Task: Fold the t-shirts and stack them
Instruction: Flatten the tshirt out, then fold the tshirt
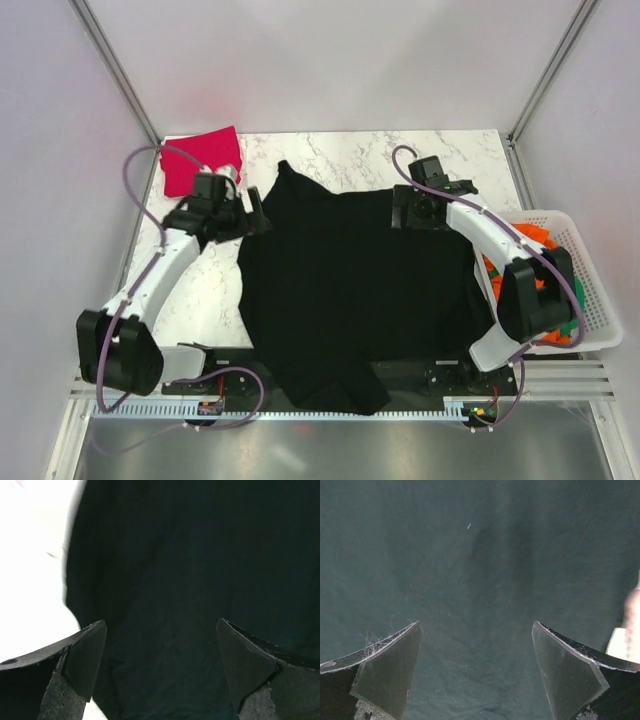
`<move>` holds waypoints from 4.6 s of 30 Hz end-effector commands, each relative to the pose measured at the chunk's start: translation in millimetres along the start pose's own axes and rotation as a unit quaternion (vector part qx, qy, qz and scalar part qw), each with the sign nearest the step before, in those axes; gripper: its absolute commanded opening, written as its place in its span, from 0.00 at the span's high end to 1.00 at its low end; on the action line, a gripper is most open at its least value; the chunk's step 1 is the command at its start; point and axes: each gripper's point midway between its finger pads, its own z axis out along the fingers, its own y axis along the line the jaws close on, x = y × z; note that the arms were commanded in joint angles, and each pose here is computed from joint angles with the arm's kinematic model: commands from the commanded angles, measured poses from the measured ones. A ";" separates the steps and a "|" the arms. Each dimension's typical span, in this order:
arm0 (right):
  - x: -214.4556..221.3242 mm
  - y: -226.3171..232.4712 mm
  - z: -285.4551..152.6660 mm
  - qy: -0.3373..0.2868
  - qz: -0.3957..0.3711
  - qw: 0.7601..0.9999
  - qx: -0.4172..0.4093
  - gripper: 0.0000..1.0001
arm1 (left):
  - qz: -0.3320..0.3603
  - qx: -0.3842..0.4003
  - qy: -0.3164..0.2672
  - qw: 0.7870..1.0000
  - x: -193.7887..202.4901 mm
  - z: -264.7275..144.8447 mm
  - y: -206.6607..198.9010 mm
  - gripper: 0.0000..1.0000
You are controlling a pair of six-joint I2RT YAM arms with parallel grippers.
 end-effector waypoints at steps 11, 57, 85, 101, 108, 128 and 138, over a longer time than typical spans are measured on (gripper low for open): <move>-21.4 64.1 95.3 0.056 0.011 0.995 -0.077 0.02 | 0.011 -0.126 0.089 0.988 33.6 128.6 38.9 0.01; 19.0 0.3 -61.3 -0.051 0.068 0.995 -0.060 0.02 | -0.017 -0.080 0.164 0.983 197.2 -54.6 -20.5 0.20; 107.5 -26.7 -59.6 -0.006 0.107 0.993 -0.052 0.02 | 0.093 -0.164 0.225 0.956 297.7 -16.8 -42.9 0.96; 133.9 21.8 28.1 0.128 0.108 0.981 -0.095 0.02 | 0.050 -0.209 0.088 0.973 191.0 -79.9 21.4 0.98; 103.2 69.9 68.6 0.159 0.076 0.974 -0.140 0.02 | 0.019 -0.181 0.036 0.983 157.7 -92.3 36.9 0.98; 146.2 -40.2 -13.4 0.032 0.150 0.985 0.082 0.02 | 0.021 -0.163 -0.028 0.986 132.1 -90.2 38.0 0.98; 168.4 -61.1 11.4 0.053 0.173 0.977 0.115 0.26 | 0.014 -0.156 -0.040 0.987 129.6 -93.8 38.7 0.98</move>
